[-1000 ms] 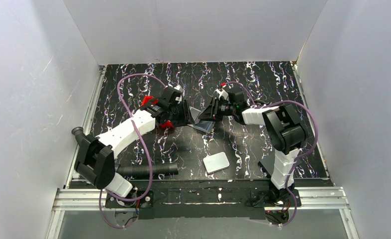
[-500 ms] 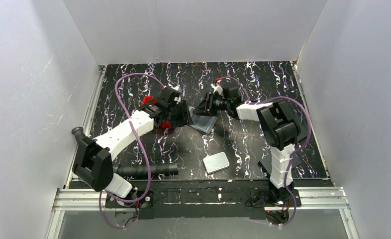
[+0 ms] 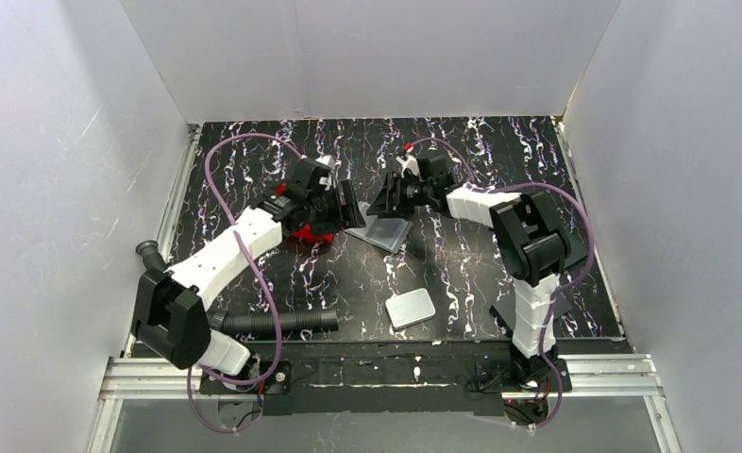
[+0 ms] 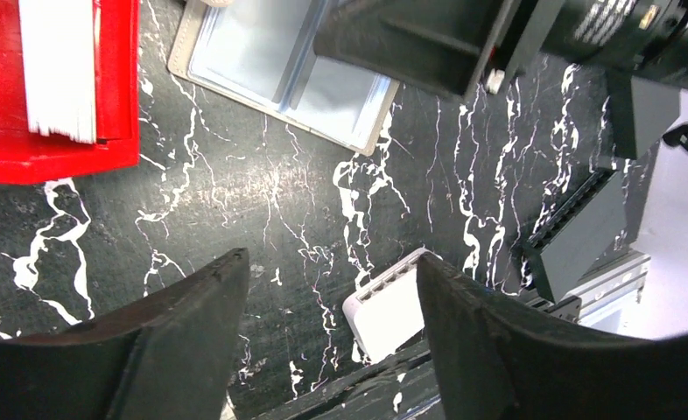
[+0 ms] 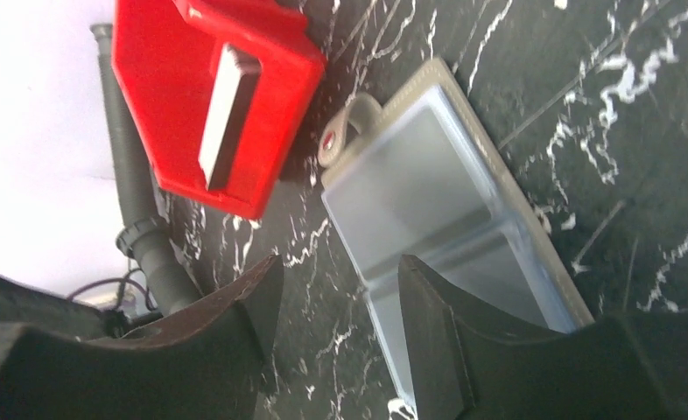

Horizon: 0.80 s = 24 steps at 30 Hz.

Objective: Put the credit cards into the card holder
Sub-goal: Turn over the card slot in the card holder, then pick up the credit card from the storage box.

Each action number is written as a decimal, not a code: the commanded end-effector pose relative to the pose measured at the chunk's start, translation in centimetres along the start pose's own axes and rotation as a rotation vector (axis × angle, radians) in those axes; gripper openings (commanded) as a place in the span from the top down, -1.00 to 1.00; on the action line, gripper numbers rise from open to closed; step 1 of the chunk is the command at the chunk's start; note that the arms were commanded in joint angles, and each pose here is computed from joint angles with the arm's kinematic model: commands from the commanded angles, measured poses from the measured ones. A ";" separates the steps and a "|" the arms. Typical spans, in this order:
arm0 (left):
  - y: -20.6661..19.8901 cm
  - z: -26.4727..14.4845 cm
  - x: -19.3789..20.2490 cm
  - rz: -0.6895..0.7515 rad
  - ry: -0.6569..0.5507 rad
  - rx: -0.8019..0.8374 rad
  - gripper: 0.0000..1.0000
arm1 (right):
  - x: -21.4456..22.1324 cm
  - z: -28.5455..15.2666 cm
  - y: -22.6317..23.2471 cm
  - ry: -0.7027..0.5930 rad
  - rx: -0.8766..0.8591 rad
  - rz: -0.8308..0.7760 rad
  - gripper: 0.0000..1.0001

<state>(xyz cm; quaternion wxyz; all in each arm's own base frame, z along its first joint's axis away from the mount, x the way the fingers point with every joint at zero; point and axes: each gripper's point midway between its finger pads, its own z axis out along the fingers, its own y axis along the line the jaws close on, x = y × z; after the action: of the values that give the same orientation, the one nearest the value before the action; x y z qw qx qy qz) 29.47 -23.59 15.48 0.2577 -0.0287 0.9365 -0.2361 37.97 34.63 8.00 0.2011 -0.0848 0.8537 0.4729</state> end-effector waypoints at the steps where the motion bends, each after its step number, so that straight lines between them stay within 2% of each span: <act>1: 0.0 -2.6 -2.5 -0.015 -0.051 0.044 -0.45 | 2.2 -1.1 0.1 0.038 0.036 -0.065 -0.18; 4: 1.1 -3.4 -4.0 -0.048 -0.065 0.050 -0.62 | 3.8 -1.1 -0.6 0.065 0.035 -0.056 -0.10; 9: 4.6 -3.9 -7.1 -0.090 -0.079 -0.027 -0.77 | 5.6 -1.8 -2.5 0.100 0.072 -0.050 0.02; 20: 10.4 -0.5 -9.8 -0.128 -0.026 -0.151 -0.81 | 4.8 -5.3 -5.3 0.081 0.154 -0.060 0.02; 24: 11.9 0.5 -10.2 -0.112 0.004 -0.184 -0.73 | 4.0 -6.1 -4.8 0.080 0.157 -0.078 0.01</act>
<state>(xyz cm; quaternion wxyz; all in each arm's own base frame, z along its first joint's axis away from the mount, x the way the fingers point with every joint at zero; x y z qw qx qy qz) 38.49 -12.72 13.75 0.2341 -0.1224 0.9474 -0.1805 34.39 28.37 4.76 0.1857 -0.1079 0.8850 0.4131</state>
